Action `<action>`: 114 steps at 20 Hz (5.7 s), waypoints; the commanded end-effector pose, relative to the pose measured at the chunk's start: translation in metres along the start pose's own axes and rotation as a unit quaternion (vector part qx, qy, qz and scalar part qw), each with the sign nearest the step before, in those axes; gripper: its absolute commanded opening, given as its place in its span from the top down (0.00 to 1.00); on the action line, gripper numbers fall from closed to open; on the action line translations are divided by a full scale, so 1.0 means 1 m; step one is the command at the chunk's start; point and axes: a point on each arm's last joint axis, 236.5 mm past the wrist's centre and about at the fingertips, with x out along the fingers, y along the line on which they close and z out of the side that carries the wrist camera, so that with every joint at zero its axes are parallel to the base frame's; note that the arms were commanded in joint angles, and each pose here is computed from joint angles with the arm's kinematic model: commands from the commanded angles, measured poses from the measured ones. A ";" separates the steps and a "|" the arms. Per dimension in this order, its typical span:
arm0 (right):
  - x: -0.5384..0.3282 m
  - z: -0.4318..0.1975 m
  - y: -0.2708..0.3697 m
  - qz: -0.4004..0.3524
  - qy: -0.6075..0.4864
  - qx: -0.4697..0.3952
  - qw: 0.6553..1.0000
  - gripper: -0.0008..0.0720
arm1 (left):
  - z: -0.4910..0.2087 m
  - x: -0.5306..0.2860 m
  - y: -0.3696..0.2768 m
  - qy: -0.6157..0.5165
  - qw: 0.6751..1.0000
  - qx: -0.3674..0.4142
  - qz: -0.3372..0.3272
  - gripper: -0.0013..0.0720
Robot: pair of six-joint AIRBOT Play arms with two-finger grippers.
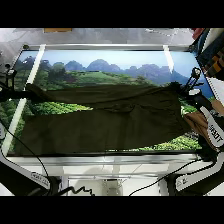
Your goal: Fold the clothes and pants, and hang the long-sleeved shirts on hangers.
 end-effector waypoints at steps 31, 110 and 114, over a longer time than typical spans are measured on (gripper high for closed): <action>0.000 0.001 0.000 0.000 -0.001 -0.001 1.000 0.52 | -0.048 0.003 -0.024 0.080 0.979 -0.175 -0.073 0.17; -0.018 -0.020 0.017 0.066 0.117 -0.017 0.991 0.50 | -0.109 -0.132 0.010 0.270 0.957 -0.109 0.004 0.97; -0.021 -0.013 -0.002 0.074 0.166 -0.015 0.983 0.35 | -0.099 -0.122 -0.002 0.269 0.959 -0.090 -0.002 0.97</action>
